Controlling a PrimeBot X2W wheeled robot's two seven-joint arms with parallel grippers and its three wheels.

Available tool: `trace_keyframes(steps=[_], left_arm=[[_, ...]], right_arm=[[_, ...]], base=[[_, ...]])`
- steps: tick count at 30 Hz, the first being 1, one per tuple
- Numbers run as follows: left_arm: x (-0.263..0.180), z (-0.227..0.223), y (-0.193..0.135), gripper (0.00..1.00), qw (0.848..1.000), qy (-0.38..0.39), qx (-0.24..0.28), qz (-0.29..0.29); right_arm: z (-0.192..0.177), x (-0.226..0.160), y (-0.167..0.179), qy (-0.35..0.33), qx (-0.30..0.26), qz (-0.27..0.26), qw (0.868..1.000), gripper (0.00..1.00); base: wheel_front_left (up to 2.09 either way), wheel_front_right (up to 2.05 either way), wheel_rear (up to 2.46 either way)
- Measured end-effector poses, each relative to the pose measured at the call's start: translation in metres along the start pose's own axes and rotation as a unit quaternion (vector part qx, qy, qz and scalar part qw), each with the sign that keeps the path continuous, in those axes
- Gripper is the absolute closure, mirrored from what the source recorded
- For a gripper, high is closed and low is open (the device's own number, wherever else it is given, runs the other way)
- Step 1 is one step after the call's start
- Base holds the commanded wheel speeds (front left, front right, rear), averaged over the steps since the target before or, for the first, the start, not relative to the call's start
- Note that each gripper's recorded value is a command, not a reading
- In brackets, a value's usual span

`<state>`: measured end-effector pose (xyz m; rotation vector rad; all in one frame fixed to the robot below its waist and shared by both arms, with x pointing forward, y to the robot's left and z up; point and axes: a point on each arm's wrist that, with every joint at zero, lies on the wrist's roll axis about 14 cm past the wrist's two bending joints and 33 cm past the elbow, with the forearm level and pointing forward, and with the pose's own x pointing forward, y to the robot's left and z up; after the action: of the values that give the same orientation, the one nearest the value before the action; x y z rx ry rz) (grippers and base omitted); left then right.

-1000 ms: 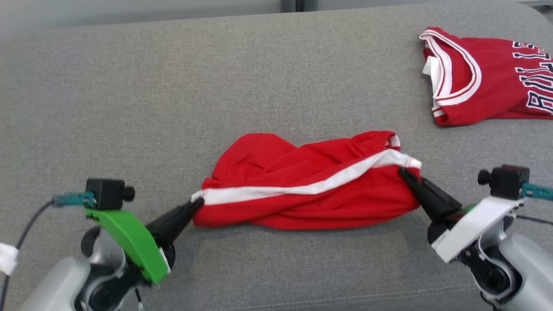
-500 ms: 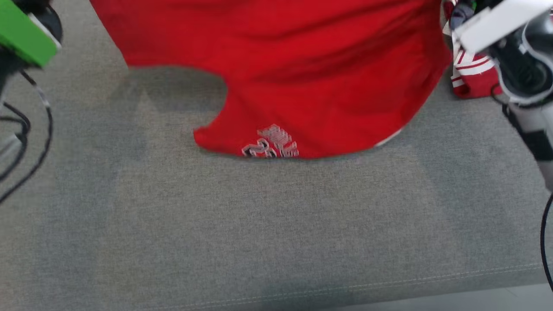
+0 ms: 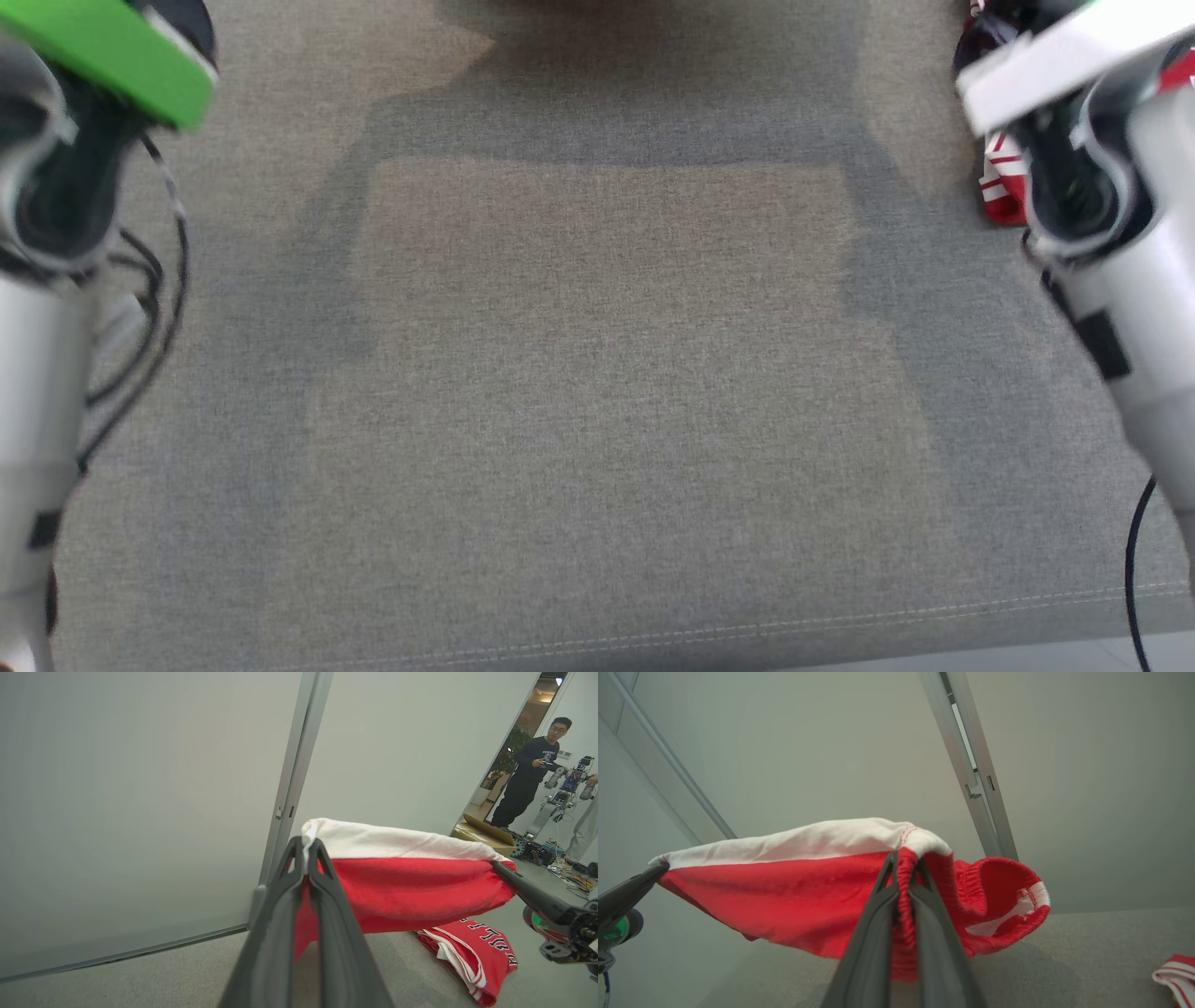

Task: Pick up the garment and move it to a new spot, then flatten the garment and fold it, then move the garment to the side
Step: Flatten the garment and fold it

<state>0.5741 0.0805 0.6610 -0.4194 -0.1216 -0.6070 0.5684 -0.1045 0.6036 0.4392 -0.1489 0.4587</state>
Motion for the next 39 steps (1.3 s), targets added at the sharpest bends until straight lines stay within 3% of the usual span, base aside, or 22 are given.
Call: trace_keyframes(steps=[4, 8, 12, 26, 34, 35, 36, 37, 38, 39], left_arm=[[-0.050, -0.080, 0.018, 1.00, 0.993, 0.074, -0.070, 0.056], [-0.122, -0.165, 0.020, 1.00, 0.971, 0.142, -0.146, 0.126], [-0.147, -0.179, 0.017, 1.00, 0.964, 0.139, -0.170, 0.153], [-0.207, -0.199, -0.017, 1.00, 0.960, 0.180, -0.154, 0.151], [-0.226, -0.207, -0.032, 1.00, 0.959, 0.185, -0.156, 0.148], [-0.228, -0.208, -0.034, 1.00, 0.958, 0.188, -0.157, 0.148], [-0.230, -0.210, -0.036, 0.90, 0.958, 0.191, -0.158, 0.147], [-0.231, -0.211, -0.037, 0.11, 0.958, 0.191, -0.159, 0.147], [-0.232, -0.212, -0.038, 0.00, 0.957, 0.192, -0.159, 0.147], [-0.233, -0.213, -0.039, 0.00, 0.957, 0.194, -0.159, 0.146]], right_arm=[[-0.080, -0.050, -0.006, 0.096, 0.041, -0.035, 0.994, 1.00], [-0.134, -0.110, -0.004, 0.158, 0.072, -0.071, 0.982, 1.00], [-0.148, -0.136, 0.004, 0.186, 0.070, -0.071, 0.977, 1.00], [-0.160, -0.197, 0.048, 0.236, 0.052, -0.020, 0.970, 1.00], [-0.165, -0.229, 0.048, 0.258, 0.045, -0.026, 0.965, 0.52], [-0.166, -0.233, 0.047, 0.261, 0.044, -0.027, 0.964, 0.29], [-0.167, -0.236, 0.047, 0.264, 0.044, -0.029, 0.963, 0.18], [-0.167, -0.239, 0.046, 0.266, 0.044, -0.030, 0.962, 0.00], [-0.168, -0.241, 0.046, 0.268, 0.046, -0.031, 0.962, 0.00], [-0.168, -0.242, 0.046, 0.269, 0.046, -0.032, 0.962, 0.00]], base=[[0.00, 0.00, 0.00], [0.00, 0.00, 0.00], [0.00, 0.00, 0.00], [0.00, 0.00, 0.00], [0.00, 0.00, 0.00], [0.00, 0.00, 0.00], [0.00, 0.00, 0.00], [0.00, 0.00, 0.00], [0.00, 0.00, 0.00], [0.00, 0.00, 0.00]])
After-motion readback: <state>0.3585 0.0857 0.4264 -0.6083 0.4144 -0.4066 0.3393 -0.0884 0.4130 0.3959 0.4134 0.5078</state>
